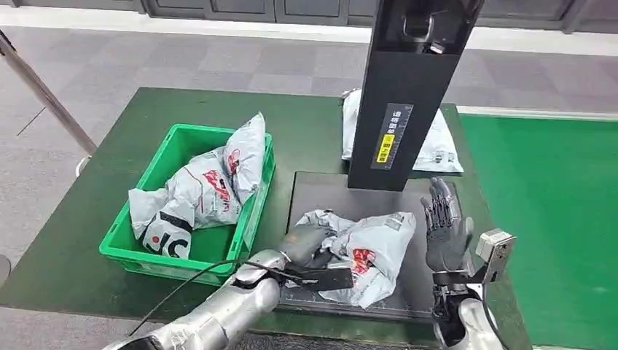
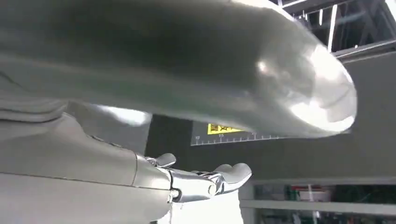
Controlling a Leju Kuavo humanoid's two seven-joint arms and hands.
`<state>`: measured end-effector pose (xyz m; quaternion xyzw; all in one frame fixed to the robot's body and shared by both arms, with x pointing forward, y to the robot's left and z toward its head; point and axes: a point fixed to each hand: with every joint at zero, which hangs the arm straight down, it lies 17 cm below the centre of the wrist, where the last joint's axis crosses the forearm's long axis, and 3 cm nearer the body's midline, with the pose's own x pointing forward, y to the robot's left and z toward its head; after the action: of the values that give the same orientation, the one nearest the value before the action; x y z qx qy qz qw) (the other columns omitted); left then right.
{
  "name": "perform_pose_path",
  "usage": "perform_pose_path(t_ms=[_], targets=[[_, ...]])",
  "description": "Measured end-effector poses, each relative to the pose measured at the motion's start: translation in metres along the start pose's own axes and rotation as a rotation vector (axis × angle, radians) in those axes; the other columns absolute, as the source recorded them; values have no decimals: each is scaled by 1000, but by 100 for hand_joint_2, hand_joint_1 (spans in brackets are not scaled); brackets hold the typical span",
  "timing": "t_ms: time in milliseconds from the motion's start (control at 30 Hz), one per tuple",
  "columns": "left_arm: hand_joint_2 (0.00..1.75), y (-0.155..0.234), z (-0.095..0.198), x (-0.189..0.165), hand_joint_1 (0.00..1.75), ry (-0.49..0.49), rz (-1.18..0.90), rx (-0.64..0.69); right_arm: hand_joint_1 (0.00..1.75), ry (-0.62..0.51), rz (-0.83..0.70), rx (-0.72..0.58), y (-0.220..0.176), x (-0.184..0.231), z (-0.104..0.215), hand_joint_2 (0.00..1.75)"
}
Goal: Moved the parcel from conveyor to table for the left to box.
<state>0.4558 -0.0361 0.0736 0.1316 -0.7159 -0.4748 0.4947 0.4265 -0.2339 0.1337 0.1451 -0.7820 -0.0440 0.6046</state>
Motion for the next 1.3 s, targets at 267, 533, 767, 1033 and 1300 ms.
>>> perform_pose_path(t_ms=[267,533,767,1033,1300], targets=[[175,197,24,21,175,-133,-60,652,0,5,-33,-44,-10,-5,11,0],[175,317,109,-1,175,-150,-274,1004,0,4,-41,-57,-14,-7,25,0],[175,341,165,-32,175,-61,-410,1120,0,8,-45,-71,-18,-8,30,0],[175,314,177,-162,175,573,-543,902,0,26,-23,-72,-17,-10,33,0],[175,266,149,-226,0,661,-483,634,0,17,-19,-61,-16,-6,27,0]])
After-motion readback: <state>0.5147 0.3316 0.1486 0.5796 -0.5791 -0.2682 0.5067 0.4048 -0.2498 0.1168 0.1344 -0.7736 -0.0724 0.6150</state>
